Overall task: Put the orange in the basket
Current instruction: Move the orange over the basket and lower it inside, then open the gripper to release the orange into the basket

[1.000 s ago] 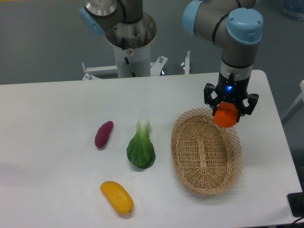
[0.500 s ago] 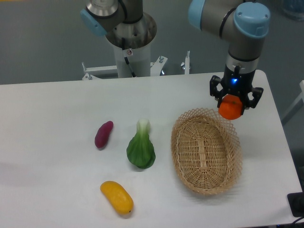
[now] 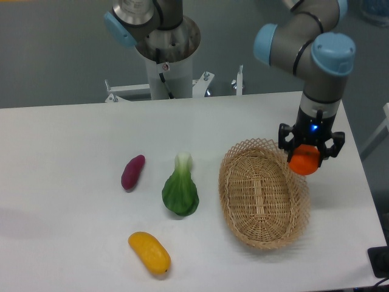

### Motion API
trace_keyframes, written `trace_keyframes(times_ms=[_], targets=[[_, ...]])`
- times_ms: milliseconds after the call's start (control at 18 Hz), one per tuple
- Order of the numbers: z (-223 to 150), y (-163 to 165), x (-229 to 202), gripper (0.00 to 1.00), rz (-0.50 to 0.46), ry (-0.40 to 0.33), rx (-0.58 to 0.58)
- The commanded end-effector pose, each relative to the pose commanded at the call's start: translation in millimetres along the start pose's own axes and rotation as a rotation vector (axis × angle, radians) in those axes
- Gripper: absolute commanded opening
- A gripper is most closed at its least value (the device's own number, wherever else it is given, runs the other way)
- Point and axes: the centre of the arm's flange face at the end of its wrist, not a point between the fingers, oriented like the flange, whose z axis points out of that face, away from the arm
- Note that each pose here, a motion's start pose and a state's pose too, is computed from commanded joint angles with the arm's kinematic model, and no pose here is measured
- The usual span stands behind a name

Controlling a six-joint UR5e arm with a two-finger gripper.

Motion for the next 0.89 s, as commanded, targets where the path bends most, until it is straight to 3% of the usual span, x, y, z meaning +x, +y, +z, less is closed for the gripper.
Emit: trace_keyframes(times_ms=[111, 333, 500, 889], targets=[[13.8, -1.9, 6.0, 0.72, 0.008, 0.019, -0.015], [36.1, -3.6, 16.3, 0.72, 0.023, 0.052, -0.039], [43.5, -3.0, 14.6, 0.80, 0.025, 0.056, -0.046], [43.7, -3.2, 15.3, 0.82, 0.027, 0.055, -0.049]])
